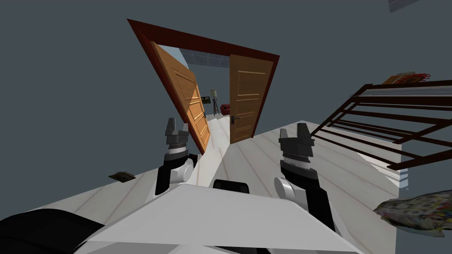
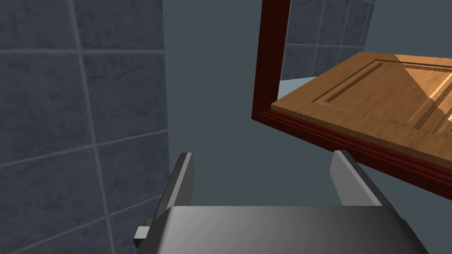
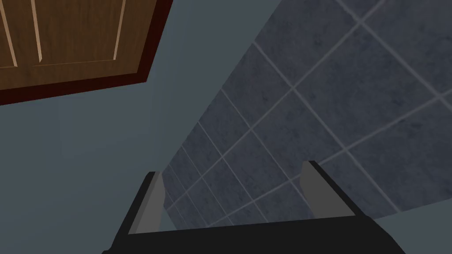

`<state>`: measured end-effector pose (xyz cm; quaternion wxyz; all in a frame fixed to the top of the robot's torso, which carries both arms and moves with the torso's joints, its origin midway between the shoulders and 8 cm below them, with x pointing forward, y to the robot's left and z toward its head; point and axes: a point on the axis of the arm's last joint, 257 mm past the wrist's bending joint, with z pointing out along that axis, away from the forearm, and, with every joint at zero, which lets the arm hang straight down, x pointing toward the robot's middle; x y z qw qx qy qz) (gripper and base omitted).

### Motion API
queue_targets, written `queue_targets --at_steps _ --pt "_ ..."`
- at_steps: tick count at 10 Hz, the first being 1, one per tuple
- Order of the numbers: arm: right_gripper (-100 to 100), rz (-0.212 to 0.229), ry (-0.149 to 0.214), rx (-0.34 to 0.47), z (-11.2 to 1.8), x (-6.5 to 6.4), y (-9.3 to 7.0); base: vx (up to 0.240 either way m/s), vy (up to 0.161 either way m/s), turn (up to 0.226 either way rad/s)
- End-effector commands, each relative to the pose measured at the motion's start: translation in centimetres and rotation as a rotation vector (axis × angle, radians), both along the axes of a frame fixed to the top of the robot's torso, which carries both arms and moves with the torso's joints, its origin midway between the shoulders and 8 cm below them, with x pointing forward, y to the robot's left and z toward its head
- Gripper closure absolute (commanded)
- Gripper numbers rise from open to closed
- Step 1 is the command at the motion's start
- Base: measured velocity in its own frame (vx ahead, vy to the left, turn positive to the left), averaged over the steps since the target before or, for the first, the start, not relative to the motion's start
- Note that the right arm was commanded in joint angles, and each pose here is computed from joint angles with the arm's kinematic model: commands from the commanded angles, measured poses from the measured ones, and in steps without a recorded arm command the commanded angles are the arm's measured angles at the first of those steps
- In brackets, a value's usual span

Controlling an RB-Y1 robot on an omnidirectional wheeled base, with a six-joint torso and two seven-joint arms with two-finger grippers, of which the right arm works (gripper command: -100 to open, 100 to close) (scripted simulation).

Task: Push the door open

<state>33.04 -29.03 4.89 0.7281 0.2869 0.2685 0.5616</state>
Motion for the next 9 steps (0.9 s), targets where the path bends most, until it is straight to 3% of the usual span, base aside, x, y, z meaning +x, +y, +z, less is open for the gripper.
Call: queue_targets --at_steps 1,9 --pt "-100 0.007 0.012 0.002 -0.7 0.7 0.0 0.038 -0.018 0.042" --pt "-100 0.050 0.094 0.023 -5.7 5.6 0.3 0.100 -0.037 0.056"
